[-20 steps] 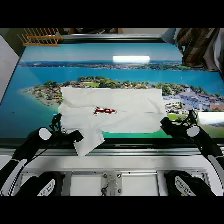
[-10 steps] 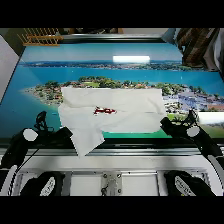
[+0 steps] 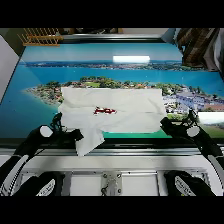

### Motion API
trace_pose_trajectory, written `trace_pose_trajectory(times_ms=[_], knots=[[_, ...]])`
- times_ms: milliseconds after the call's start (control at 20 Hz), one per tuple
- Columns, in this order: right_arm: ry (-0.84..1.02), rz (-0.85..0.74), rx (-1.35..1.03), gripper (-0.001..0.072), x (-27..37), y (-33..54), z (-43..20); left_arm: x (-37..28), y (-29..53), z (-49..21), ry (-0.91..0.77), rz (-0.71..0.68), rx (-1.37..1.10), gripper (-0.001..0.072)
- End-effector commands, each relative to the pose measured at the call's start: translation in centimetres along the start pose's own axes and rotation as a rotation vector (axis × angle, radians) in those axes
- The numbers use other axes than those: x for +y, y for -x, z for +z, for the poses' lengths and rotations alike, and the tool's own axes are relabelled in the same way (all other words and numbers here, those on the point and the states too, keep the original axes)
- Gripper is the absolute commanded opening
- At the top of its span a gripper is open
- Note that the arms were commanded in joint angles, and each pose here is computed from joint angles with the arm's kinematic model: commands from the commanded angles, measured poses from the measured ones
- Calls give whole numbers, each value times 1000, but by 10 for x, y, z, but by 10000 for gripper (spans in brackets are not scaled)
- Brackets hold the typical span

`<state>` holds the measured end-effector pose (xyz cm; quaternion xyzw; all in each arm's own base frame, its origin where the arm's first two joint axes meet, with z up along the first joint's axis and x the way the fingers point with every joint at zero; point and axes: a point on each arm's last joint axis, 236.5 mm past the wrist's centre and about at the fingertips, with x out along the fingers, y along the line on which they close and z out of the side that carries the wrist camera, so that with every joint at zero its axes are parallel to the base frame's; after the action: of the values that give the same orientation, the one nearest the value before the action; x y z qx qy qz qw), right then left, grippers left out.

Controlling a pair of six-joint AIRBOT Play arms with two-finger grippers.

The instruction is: Fold the clothes and pants, and hang the long-sleeved shirts on hangers.

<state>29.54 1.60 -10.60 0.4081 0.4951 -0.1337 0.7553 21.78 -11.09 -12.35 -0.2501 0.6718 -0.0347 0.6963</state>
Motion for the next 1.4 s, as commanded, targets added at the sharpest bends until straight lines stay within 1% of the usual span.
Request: trace_pose_trajectory(times_ms=[0, 50, 100, 200, 300, 400, 550, 700, 1000, 1350], knots=[[77, -5, 37, 8, 1, 2, -6, -15, -11, -10, -83, 40, 89, 221], [108, -16, 59, 8, 1, 5, -8, -14, -7, -10, -109, 58, 106, 67], [152, -46, 87, 9, -2, 10, -9, -10, 2, -8, -143, 84, 117, 8], [250, -140, 145, 8, -18, 24, -7, -7, 25, -4, -184, 103, 100, 8], [334, -271, 220, 8, -44, 45, -4, -9, 51, -2, -195, 82, 63, 7], [420, -340, 294, 8, -56, 62, -8, -11, 72, -7, -200, 63, 29, 7], [436, -343, 335, 7, -53, 71, -11, -24, 90, -14, -240, 21, -15, 7], [445, -333, 314, 7, -40, 79, 1, -38, 106, -2, -262, -2, -69, 7], [467, -289, 236, 7, 3, 83, 46, -70, 113, 65, -327, -2, -97, 7], [503, -276, 248, 7, 47, 33, 84, -94, 88, 148, -349, 7, -99, 7]])
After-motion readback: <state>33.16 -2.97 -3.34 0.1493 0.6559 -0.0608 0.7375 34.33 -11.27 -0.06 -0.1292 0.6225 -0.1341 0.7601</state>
